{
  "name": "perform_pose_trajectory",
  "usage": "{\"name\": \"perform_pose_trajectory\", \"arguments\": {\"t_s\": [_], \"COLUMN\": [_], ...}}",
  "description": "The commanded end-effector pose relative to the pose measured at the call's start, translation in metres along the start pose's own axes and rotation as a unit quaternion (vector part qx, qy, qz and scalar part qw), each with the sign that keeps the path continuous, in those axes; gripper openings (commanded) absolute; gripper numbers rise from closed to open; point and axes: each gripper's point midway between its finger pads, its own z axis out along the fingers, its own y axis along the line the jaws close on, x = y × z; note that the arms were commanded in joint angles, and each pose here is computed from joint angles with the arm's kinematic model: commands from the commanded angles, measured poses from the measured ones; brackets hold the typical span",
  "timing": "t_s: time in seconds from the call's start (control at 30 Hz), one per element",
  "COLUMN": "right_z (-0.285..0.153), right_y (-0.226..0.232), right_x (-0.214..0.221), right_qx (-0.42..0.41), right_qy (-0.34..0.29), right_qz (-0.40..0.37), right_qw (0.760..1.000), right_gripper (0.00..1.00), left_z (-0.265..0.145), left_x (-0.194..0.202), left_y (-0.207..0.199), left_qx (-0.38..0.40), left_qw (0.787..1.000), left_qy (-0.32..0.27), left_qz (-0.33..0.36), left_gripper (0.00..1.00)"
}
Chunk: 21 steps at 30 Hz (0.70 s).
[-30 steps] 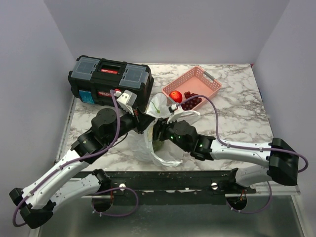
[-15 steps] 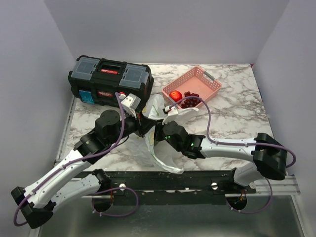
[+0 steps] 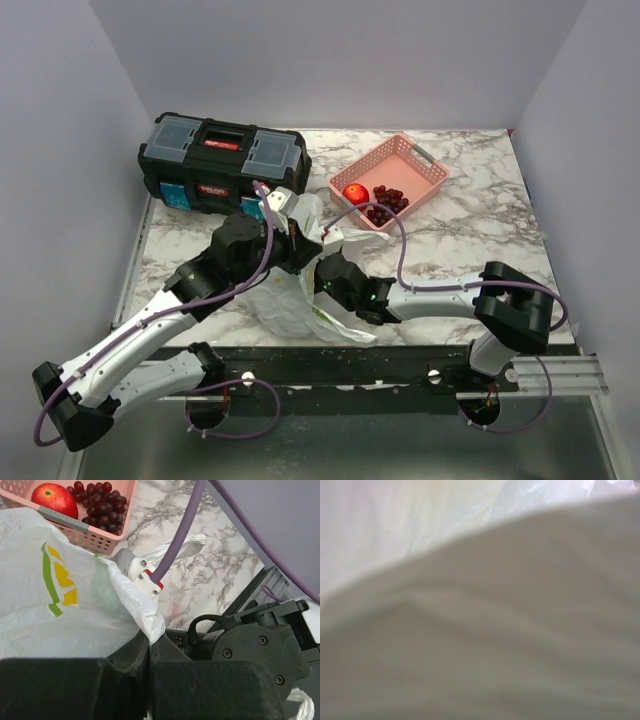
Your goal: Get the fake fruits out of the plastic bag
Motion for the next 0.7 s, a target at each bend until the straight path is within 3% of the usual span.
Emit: {"name": "perform_pose_trajectory", "arguments": {"t_s": [0.0, 0.3, 0.43, 0.67], "right_z": [-0.014, -0.048, -0.058, -0.058], "right_y": [-0.051, -0.092, -0.097, -0.093], "right_x": [0.03, 0.027, 0.008, -0.035], "right_qx": [0.078, 0.144, 0.154, 0.164], "right_qy": [0.031, 0.005, -0.024, -0.053], "right_qz": [-0.06, -0.044, -0.036, -0.037], "right_qw": [0.995, 0.989, 0.987, 0.984], "right_gripper": [0.88, 0.92, 0.96, 1.0], "left_z": [0.006, 0.036, 0.05, 0.059], "left_x": [-0.007, 0.013, -0.008, -0.086], "left_y": [0.002, -0.003, -0.024, -0.058], "left_qx": [-0.016, 0.001, 0.035, 0.057], "left_qw": [1.0, 0.997, 0.996, 0.998], "left_qy": [0.002, 0.049, 0.062, 0.028], "left_qz": [-0.012, -0.059, -0.055, 0.006], "left_gripper": [0.0, 0.0, 0.0, 0.0]}}
